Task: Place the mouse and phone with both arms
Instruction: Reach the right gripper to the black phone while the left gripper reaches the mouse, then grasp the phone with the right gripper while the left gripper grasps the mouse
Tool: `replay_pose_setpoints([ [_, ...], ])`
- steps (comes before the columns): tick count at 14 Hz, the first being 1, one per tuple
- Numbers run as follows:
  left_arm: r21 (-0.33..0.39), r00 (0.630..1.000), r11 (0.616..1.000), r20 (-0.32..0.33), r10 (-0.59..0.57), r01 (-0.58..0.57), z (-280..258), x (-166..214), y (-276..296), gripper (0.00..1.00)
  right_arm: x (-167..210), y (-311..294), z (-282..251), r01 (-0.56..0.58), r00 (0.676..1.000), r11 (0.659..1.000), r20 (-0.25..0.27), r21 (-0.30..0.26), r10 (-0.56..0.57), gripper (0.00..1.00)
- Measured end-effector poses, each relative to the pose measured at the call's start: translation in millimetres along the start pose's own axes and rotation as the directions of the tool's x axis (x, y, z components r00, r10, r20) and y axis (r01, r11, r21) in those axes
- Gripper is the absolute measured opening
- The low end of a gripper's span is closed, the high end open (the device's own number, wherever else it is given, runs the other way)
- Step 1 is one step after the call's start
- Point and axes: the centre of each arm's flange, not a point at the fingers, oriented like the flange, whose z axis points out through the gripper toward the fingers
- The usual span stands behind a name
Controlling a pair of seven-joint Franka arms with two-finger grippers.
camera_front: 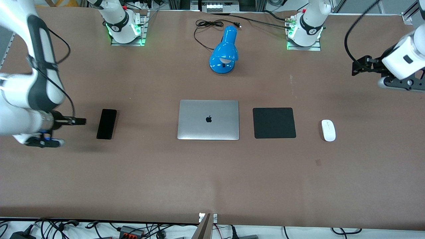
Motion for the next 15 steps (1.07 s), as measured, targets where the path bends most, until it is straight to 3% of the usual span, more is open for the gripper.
replay_pose_setpoints([
  [3, -0.015, 0.996, 0.999, 0.082, -0.03, 0.031, 41, 27, -21, 1.0, 9, -27, 56, -0.103, 0.994, 0.995, -0.02, -0.006, 0.103, 1.0],
  [7, -0.031, 0.986, 0.998, 0.158, -0.057, 0.063, 100, 61, -44, 1.0, 3, -39, 120, -0.123, 0.99, 0.992, -0.067, -0.001, 0.123, 1.0],
  [10, -0.033, 0.994, 0.996, 0.074, -0.077, 0.08, 171, 107, -61, 1.0, -6, -44, 151, -0.11, 0.988, 0.994, -0.111, 0.005, 0.109, 1.0],
  [15, -0.02, 0.98, 0.997, -0.186, -0.076, 0.073, 289, 127, -57, 1.0, -12, -51, 149, -0.09, 0.989, 0.996, -0.117, 0.001, 0.09, 1.0],
])
